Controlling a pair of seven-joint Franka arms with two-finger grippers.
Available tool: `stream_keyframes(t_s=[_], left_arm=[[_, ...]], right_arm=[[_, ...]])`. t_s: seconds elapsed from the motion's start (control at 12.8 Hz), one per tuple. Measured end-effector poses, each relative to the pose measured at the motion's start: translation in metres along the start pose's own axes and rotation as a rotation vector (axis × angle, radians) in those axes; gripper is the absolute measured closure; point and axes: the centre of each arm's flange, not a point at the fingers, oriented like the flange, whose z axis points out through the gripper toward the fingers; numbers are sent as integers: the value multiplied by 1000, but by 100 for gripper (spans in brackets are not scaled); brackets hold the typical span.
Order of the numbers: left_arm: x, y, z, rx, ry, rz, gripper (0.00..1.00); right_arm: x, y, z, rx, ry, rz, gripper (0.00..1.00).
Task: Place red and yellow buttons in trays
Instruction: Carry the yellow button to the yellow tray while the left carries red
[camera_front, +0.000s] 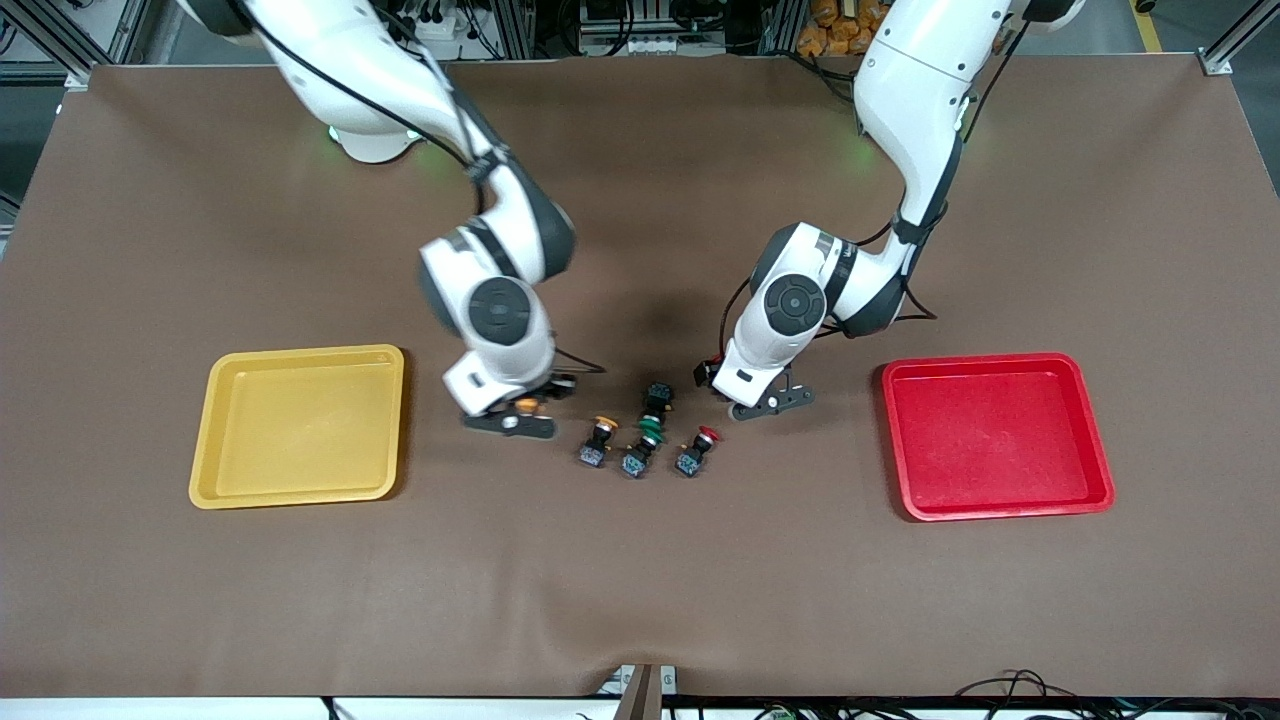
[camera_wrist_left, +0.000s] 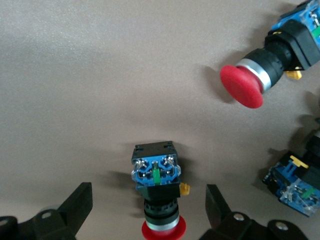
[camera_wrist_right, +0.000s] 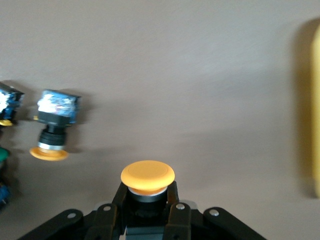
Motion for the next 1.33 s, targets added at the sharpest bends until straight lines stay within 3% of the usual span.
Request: stream_keyframes(t_s=[0.39, 0.63, 0.86, 1.1, 1.33], left_arm=[[2, 2, 4, -6, 5, 0, 54], [5, 8, -4, -17, 12, -2, 54], [8, 16, -45, 1, -24, 6, 54], [12, 4, -108, 6, -45, 46, 54], [45, -47, -149, -7, -47, 139, 54]], right_arm=[[50, 151, -71, 16, -28, -195, 67], [74, 243, -70, 36, -49, -305, 67], [83, 305, -54, 51, -73, -389, 67], [86, 321, -28, 57, -80, -402, 67], [85, 318, 19, 62, -50, -399, 67]])
